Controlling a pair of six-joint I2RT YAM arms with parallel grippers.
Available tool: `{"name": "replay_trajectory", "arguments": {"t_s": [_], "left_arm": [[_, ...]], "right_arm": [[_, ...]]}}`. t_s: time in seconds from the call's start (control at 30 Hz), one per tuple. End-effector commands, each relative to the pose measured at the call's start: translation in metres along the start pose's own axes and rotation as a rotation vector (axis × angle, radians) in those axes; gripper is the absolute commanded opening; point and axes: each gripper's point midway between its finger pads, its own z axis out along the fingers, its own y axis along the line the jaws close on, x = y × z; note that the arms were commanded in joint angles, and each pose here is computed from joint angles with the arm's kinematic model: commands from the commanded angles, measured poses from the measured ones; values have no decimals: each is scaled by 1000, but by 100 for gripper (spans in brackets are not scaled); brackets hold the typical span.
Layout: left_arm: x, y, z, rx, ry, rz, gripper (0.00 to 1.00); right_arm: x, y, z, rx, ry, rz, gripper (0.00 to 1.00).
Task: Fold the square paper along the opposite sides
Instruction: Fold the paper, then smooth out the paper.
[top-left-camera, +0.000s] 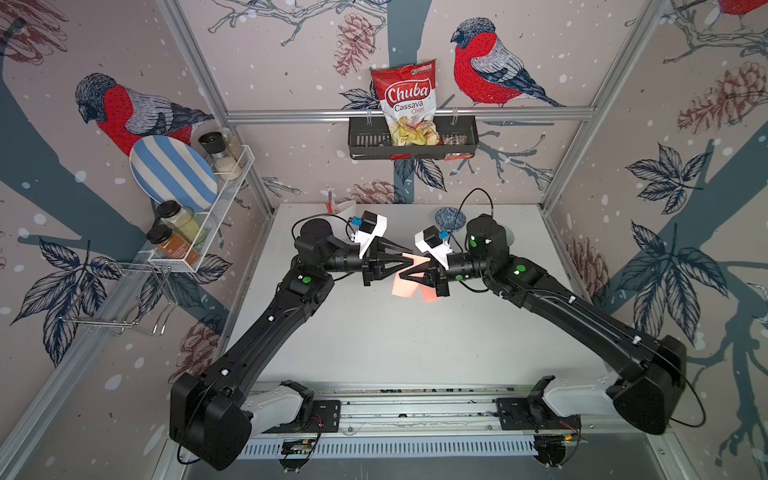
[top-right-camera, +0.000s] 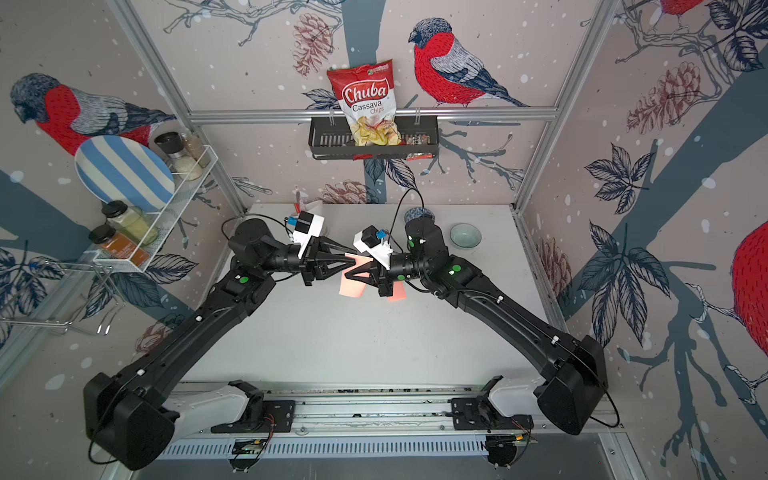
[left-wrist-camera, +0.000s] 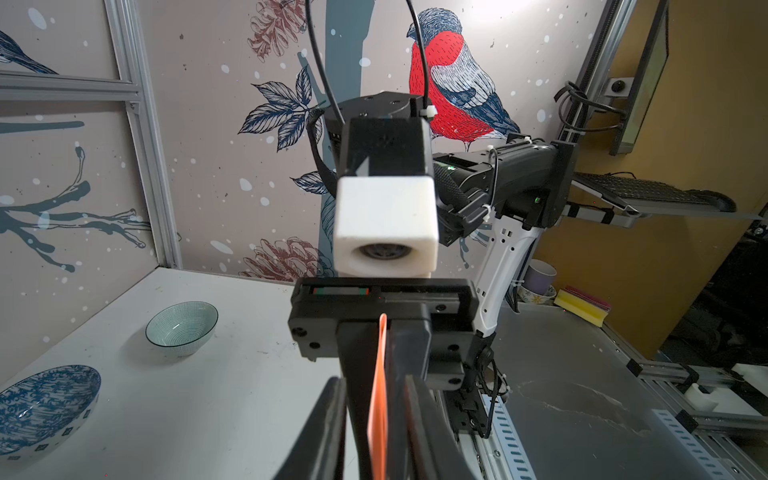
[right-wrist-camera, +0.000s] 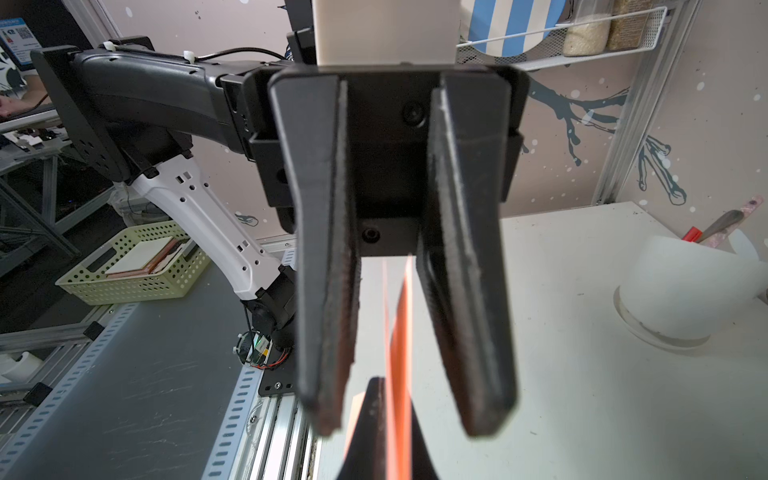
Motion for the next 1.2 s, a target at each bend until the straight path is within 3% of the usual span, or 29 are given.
{"name": "replay_trajectory", "arguments": {"t_s": [0.0,0.2,0.3,0.43,0.53,0.7,0.87,1.17], "left_arm": [[-5,-5,1,22,-10,36,21],[-4,-6,0,30,-7,35,10],[-5,-7,0,30,-7,42,0],[-6,-11,-1,34,-9,48,0],[-7,-14,-2,33,-13,60,0],[-7,-18,-3,48,-15,67,0],[-6,-16,-2,52,-17,58,0],[-6,-14,-2,42,-19,57,0]], "right_arm": [[-8,2,0,-10,-22,-28,0],[-9,2,0,-12,-24,-28,0],[-10,3,-1,-12,-26,-30,0],[-11,1,-2,2,-29,-29,0],[-14,-3,-7,21,-38,-28,27],[-24,-2,-27,21,-79,-46,38],[-27,-2,-39,-4,-121,-39,37],[-31,10,-45,-37,-132,-65,26]]}}
